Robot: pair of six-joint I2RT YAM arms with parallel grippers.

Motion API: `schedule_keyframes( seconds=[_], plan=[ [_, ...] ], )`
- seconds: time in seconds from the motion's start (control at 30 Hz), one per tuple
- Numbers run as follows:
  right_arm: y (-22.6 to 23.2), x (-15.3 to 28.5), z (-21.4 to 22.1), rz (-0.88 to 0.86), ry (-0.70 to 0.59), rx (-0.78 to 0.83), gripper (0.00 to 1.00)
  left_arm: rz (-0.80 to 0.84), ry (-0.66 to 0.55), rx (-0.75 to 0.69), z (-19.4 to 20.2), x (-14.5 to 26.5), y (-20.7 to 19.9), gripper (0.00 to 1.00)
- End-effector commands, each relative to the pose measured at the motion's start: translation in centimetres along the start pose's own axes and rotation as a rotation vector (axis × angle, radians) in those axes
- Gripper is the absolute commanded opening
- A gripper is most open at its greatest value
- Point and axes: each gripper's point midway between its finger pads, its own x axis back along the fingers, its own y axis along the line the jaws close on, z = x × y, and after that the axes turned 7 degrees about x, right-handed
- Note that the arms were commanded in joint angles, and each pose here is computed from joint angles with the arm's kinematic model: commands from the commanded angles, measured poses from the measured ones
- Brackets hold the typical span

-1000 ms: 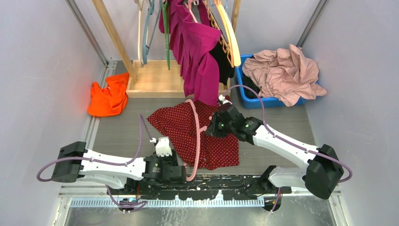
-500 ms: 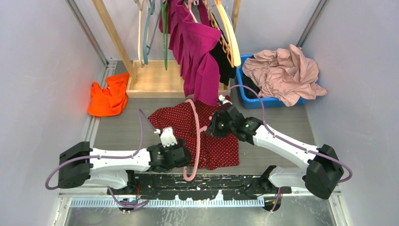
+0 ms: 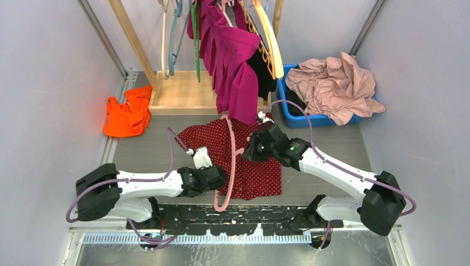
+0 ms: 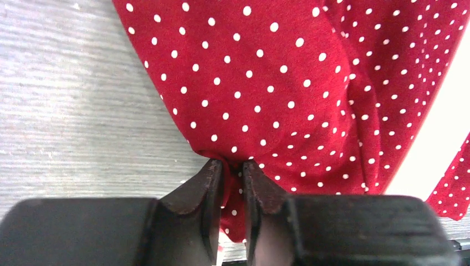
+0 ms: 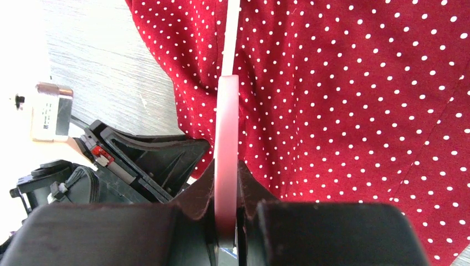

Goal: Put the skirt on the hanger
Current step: Hang the skirt on the hanger.

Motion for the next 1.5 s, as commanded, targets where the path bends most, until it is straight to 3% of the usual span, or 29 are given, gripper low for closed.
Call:
schedule_keyframes(
  seconds=[0.0,0.57,0.87,1.17,1.2,1.23,1.27,1.47],
  plan=[
    [0.8,1.5,-1.6,-0.030,-0.071,0.009,0.01,-0.027,-0.028,-0.081,-1.7,0.4,0.4,0.15],
    [-0.2,1.2,-1.1,0.015,-0.030,0.041,0.01,0.045,-0.021,-0.091,-5.5,7.8,2.6,0.10],
    [-1.0,2.0,-1.2,0.059,-0.017,0.068,0.01,0.050,-0.014,-0.098,-5.9,8.8,3.3,0.12],
    [-0.6,1.8,-1.1,0.039,-0.004,0.067,0.01,0.048,0.020,-0.093,-3.3,5.5,3.0,0.54],
    [-0.6,1.8,-1.1,0.038,-0.003,0.067,0.01,0.043,0.015,-0.094,-3.2,5.2,2.9,0.67],
    [-0.5,1.9,-1.1,0.035,-0.004,0.067,0.01,0.042,0.009,-0.090,-3.3,5.0,2.7,0.75],
    [-0.4,2.0,-1.1,0.031,-0.003,0.068,0.01,0.048,0.005,-0.088,-3.2,4.8,2.4,0.91],
    [-0.6,2.5,-0.3,0.022,0.016,0.058,0.01,0.066,-0.014,-0.083,-3.3,4.0,0.3,1.00]
  ],
)
